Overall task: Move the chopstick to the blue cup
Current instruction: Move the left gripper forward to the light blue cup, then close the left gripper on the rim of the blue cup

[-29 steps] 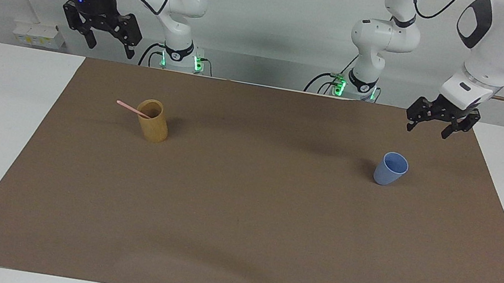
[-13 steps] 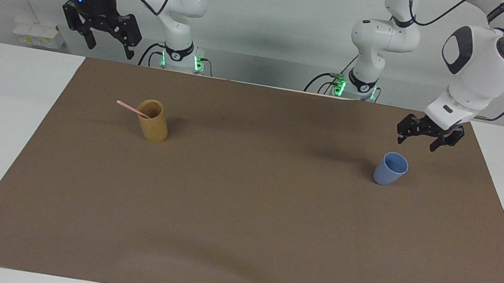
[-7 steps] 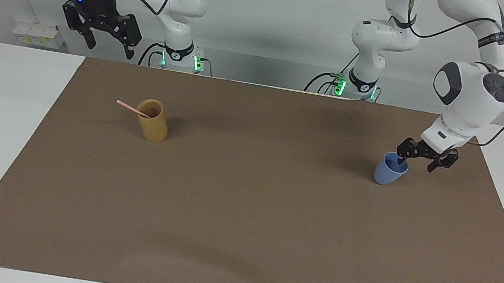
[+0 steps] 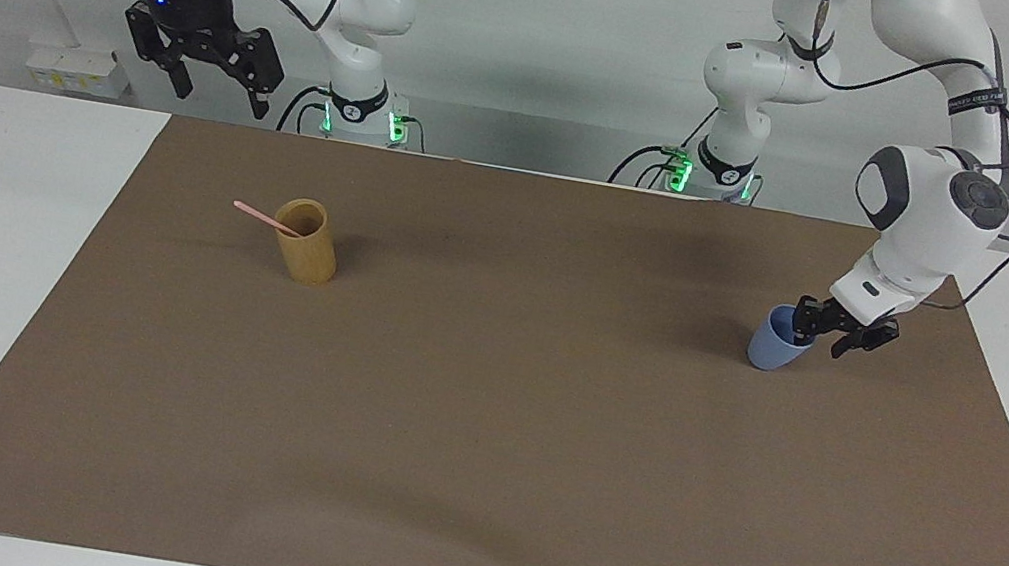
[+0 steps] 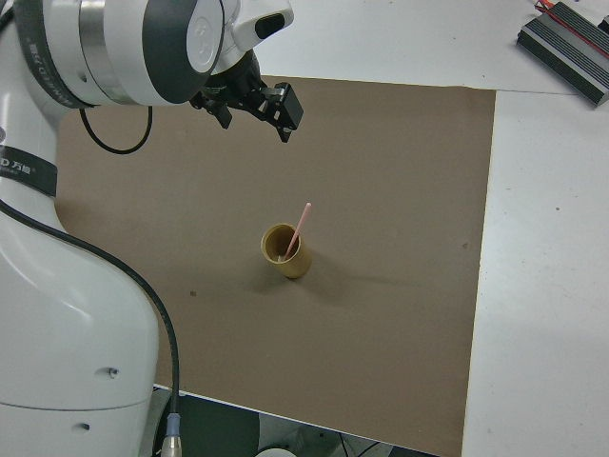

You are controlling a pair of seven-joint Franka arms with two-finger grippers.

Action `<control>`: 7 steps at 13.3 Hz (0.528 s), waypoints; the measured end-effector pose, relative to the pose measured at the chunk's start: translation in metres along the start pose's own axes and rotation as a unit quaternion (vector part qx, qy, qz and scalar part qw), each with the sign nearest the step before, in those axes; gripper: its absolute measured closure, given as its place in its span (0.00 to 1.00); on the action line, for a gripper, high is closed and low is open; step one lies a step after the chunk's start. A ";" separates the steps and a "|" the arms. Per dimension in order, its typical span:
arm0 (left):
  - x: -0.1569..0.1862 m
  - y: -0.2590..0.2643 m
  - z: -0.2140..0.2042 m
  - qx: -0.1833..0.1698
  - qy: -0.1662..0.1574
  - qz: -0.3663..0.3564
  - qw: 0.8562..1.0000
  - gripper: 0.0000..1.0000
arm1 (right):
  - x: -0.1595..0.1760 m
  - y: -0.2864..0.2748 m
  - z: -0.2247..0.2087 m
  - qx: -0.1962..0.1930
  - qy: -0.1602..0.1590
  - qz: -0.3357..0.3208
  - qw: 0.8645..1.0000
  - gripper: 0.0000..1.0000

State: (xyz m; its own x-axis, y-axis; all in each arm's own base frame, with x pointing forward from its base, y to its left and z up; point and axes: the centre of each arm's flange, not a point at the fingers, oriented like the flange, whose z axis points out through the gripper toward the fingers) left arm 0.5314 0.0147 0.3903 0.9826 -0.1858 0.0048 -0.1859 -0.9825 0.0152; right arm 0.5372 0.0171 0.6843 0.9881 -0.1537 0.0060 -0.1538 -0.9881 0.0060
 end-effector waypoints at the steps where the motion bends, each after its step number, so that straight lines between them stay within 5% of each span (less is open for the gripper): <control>1: 0.000 0.001 0.000 -0.001 -0.002 0.002 1.000 0.68 | 0.000 0.000 0.000 0.000 0.000 0.000 1.000 0.00; 2: 0.000 0.003 0.001 -0.001 -0.005 0.003 1.000 0.68 | 0.000 0.000 0.000 0.000 0.000 0.000 1.000 0.00; 4: -0.001 0.005 0.001 -0.002 -0.007 0.006 1.000 0.91 | 0.000 0.000 0.000 0.000 0.000 0.000 1.000 0.00; 7: 0.000 0.008 -0.002 -0.002 -0.006 0.009 1.000 0.95 | 0.000 0.000 0.000 0.000 0.000 0.000 1.000 0.00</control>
State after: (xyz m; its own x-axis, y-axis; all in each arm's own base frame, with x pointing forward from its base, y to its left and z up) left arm 0.5294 0.0066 0.3925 0.9790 -0.2040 -0.0061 -0.2038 -0.9788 0.0183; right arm 0.5372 0.0171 0.6843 0.9881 -0.1537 0.0060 -0.1538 -0.9881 0.0060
